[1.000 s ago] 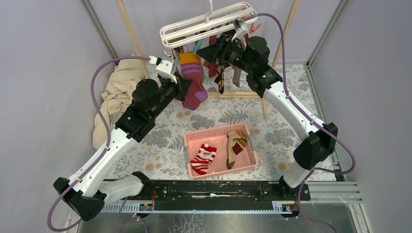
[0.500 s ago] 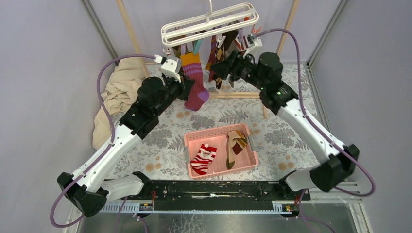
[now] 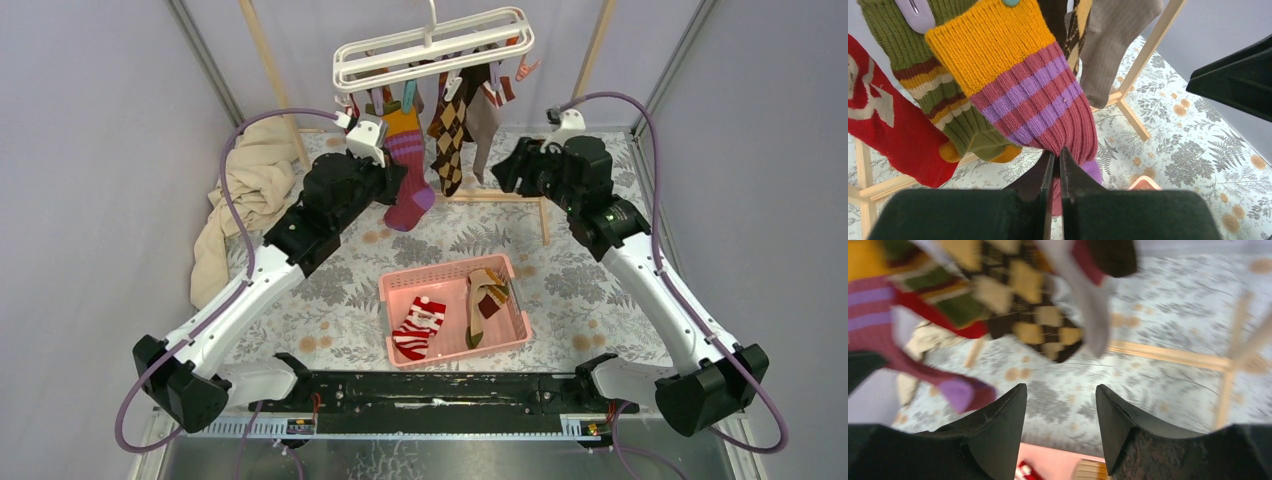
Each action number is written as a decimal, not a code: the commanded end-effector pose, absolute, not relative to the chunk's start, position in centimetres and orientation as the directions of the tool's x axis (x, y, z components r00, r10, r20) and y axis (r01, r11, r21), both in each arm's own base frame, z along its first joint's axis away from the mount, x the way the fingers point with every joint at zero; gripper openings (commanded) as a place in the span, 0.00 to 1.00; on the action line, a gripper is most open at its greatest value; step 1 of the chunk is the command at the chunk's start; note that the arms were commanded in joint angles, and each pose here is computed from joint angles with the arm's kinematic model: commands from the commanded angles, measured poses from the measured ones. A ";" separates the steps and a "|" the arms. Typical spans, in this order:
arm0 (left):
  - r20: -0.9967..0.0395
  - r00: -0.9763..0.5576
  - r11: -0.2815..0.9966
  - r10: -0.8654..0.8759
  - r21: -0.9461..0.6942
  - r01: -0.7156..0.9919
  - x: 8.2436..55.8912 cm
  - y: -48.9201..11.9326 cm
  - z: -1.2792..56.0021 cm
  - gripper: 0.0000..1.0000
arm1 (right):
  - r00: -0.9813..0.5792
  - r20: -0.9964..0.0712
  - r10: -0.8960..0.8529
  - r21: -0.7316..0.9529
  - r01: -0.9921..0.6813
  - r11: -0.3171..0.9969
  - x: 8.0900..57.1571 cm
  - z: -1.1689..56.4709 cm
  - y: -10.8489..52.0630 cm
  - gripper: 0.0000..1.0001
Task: Remove the socks clipped to the hanger
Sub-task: Adjust the clothesline at the center of the board, then remove the sock from the hanger.
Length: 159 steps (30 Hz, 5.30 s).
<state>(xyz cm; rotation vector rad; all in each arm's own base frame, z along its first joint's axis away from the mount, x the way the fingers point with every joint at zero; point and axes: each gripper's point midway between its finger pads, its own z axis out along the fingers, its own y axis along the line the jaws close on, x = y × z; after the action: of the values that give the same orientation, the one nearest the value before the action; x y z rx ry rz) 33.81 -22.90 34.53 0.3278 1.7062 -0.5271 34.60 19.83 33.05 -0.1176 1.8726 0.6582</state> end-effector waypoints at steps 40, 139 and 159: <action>-0.975 -0.221 0.927 -0.035 -0.114 0.357 44.4 -21.6 27.9 0.05 | -0.718 -0.674 0.174 0.221 0.029 0.975 53.2 9.6 16.4 0.59; -0.960 -0.275 0.909 -0.057 -0.164 0.383 32.5 -22.5 36.3 0.11 | -0.442 -0.872 0.209 0.454 -0.575 0.681 33.1 30.2 21.0 0.70; -0.938 -0.333 0.864 -0.094 -0.243 0.440 30.0 -21.1 40.1 0.14 | -0.318 -0.804 0.503 0.491 -0.832 0.258 28.5 46.9 27.6 0.66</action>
<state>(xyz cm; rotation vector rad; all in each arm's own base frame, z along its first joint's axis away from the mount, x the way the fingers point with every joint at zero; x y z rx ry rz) 31.10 -21.25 38.47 0.2500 1.8544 -0.5022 29.70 25.94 41.87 -0.3071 1.4475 1.3547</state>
